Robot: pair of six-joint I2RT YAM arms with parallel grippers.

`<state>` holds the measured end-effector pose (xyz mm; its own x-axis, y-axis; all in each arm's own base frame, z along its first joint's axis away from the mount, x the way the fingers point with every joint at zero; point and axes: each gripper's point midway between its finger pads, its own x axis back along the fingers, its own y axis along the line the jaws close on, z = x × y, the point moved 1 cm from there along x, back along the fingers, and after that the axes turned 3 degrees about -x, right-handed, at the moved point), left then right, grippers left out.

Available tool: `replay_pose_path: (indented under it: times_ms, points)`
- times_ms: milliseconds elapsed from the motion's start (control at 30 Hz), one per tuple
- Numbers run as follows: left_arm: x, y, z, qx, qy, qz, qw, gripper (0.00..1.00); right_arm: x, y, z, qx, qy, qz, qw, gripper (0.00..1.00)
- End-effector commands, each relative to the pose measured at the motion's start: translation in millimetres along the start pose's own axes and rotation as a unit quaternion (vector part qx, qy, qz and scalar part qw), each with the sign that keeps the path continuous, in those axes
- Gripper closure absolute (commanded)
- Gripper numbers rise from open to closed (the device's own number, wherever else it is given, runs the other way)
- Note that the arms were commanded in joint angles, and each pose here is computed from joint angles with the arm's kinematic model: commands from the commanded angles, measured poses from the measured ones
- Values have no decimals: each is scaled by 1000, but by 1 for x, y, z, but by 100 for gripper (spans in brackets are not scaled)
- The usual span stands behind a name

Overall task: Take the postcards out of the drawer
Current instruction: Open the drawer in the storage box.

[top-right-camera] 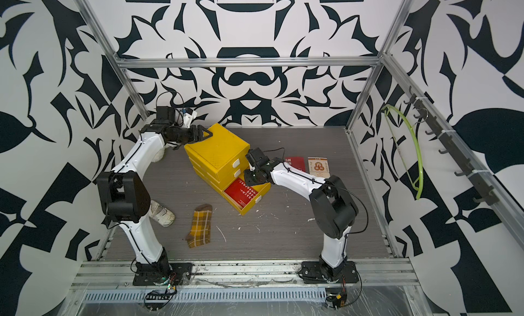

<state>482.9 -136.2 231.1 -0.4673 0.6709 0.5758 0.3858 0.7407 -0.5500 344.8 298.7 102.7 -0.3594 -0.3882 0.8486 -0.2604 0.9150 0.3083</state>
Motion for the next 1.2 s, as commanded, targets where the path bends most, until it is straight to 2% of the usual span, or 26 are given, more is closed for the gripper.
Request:
replay_pose_path:
  times_ms: [0, 233, 633, 967, 1167]
  points:
    - [-12, 14, 29, 37, 52, -18, 998, 32, 1, 3, -11, -7, -14, 0, 1000, 74]
    - [-13, 15, 29, 38, 54, -19, 998, 32, -8, -14, 16, -12, 37, 34, 999, 76]
    - [-15, 17, 29, 41, 56, -22, 997, 32, 6, -33, 56, -11, 100, 71, 992, 76]
    - [-17, 18, 31, 46, 60, -19, 997, 32, -7, 0, 18, 38, 67, 10, 997, 57]
    - [-17, 18, 31, 45, 60, -19, 997, 32, -26, 3, 16, 53, 57, -7, 997, 44]
